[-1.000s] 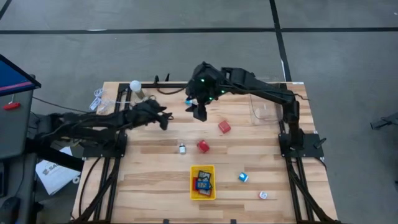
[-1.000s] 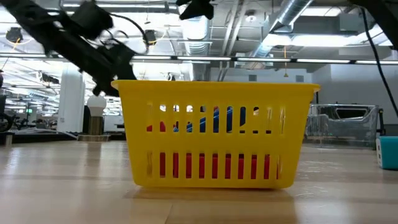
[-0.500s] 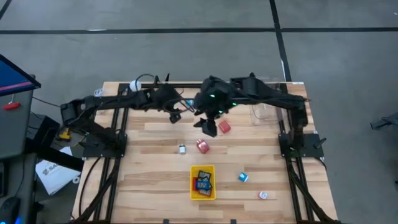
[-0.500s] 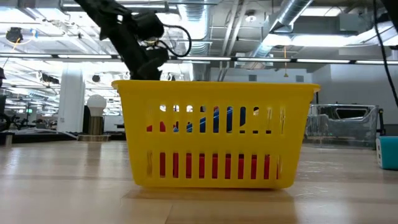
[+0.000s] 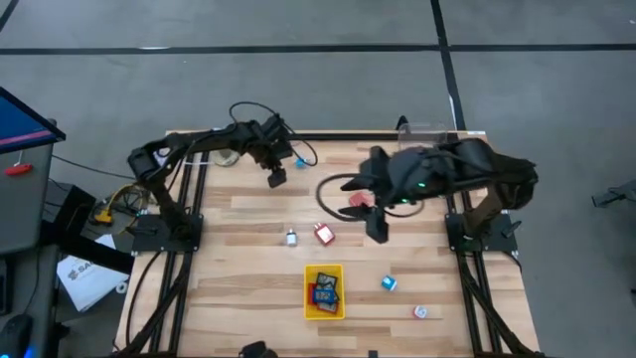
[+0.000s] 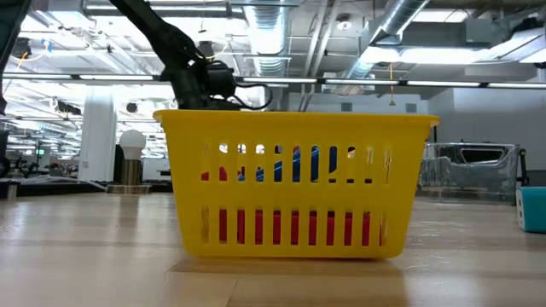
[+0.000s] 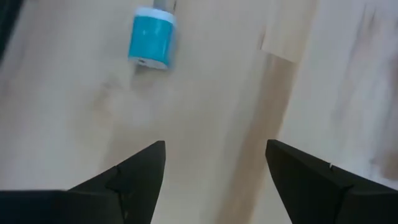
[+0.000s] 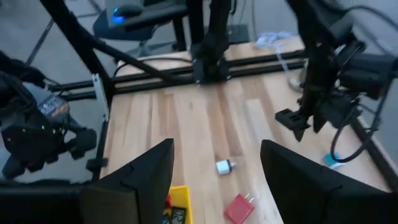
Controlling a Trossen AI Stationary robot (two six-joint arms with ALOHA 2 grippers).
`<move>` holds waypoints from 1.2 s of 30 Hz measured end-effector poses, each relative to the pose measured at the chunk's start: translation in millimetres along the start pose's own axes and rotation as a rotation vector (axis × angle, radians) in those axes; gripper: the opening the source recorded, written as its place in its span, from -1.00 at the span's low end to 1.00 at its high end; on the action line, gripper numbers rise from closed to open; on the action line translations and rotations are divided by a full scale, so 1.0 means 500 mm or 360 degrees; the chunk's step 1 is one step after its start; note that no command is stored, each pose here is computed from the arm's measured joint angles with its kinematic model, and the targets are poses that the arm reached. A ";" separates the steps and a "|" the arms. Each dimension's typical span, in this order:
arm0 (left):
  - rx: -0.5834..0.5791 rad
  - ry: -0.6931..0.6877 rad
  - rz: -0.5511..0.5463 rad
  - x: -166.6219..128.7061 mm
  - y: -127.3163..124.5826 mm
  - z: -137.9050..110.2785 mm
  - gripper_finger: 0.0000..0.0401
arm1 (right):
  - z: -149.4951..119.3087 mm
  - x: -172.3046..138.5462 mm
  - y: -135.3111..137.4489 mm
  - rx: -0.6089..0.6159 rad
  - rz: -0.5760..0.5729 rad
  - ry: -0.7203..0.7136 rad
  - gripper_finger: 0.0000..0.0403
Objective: Pick & Place Office items
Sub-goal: Put the left blue charger adapter into the transparent bin
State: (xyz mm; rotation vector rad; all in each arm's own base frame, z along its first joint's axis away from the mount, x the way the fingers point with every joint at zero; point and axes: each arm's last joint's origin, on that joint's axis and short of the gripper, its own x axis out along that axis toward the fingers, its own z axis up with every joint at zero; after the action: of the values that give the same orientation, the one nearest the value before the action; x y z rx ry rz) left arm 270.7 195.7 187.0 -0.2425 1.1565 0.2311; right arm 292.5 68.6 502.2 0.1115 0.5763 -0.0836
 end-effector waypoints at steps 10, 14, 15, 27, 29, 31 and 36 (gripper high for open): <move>0.0073 0.0053 0.0020 0.010 0.029 0.083 0.20 | -0.021 -0.030 0.044 0.0005 -0.0026 0.0008 0.16; 0.0081 0.0188 0.0005 0.028 0.039 0.096 0.21 | -0.027 -0.035 0.057 0.0029 -0.0020 0.0010 0.16; 0.0093 0.0225 0.0013 0.034 0.038 0.097 0.22 | -0.027 -0.037 0.058 0.0042 -0.0016 0.0007 0.16; 0.0309 0.0134 0.0106 0.058 0.024 0.140 0.29 | -0.026 -0.040 0.055 0.0067 -0.0043 -0.0010 0.16; 0.0330 0.0156 0.0104 0.066 0.025 0.138 0.29 | -0.026 -0.040 0.055 0.0069 -0.0047 -0.0015 0.16; 0.0335 0.0158 0.0103 0.071 0.025 0.138 0.29 | -0.026 -0.041 0.056 0.0068 -0.0046 -0.0015 0.16; 0.0352 0.0086 0.0129 0.069 0.027 0.147 0.29 | -0.026 -0.043 0.063 0.0058 -0.0027 -0.0030 0.16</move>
State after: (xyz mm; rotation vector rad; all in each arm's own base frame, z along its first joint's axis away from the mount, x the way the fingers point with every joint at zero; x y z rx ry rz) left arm 344.0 232.9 182.2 -0.0068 1.2365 0.1668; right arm 270.9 102.4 505.6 0.1414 0.5570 -0.1113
